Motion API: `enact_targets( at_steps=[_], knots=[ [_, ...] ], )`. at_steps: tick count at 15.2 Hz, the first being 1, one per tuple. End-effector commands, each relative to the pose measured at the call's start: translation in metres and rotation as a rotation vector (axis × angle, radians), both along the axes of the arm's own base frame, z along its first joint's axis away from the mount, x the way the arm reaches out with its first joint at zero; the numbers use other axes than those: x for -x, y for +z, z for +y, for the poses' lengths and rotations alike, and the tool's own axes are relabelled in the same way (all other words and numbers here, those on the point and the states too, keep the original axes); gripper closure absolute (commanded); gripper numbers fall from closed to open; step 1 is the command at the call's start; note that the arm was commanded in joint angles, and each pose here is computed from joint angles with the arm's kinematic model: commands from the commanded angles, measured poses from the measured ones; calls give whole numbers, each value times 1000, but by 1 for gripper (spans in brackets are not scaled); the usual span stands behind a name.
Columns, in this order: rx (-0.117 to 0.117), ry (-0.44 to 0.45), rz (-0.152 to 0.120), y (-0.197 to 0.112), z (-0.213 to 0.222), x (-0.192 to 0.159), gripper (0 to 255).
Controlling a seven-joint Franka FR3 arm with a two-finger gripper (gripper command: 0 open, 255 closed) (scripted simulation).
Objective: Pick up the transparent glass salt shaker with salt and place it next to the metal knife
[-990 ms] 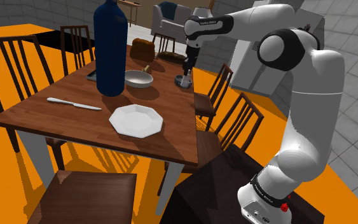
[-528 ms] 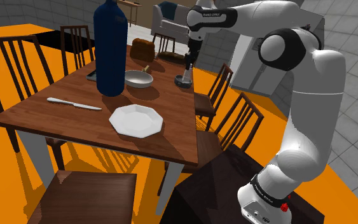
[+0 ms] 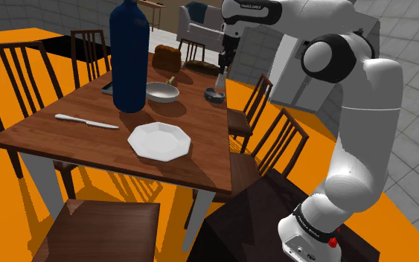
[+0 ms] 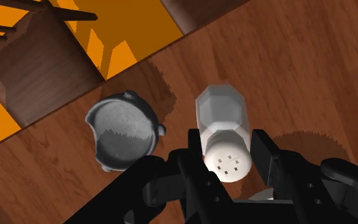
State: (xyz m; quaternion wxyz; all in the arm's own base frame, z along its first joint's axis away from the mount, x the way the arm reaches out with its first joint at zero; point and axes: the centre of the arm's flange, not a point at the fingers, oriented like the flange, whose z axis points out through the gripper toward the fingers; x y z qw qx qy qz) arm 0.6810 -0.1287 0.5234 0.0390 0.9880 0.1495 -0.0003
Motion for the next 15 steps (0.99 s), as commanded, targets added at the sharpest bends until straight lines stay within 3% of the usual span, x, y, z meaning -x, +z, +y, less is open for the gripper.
enact_targets(
  at_steps=[1, 4, 15],
  knots=[
    [0, 0, 0, 11, 0, 0, 255],
    [0, 0, 0, 22, 0, 0, 255],
    [0, 0, 0, -3, 142, 18, 255]
  ],
)
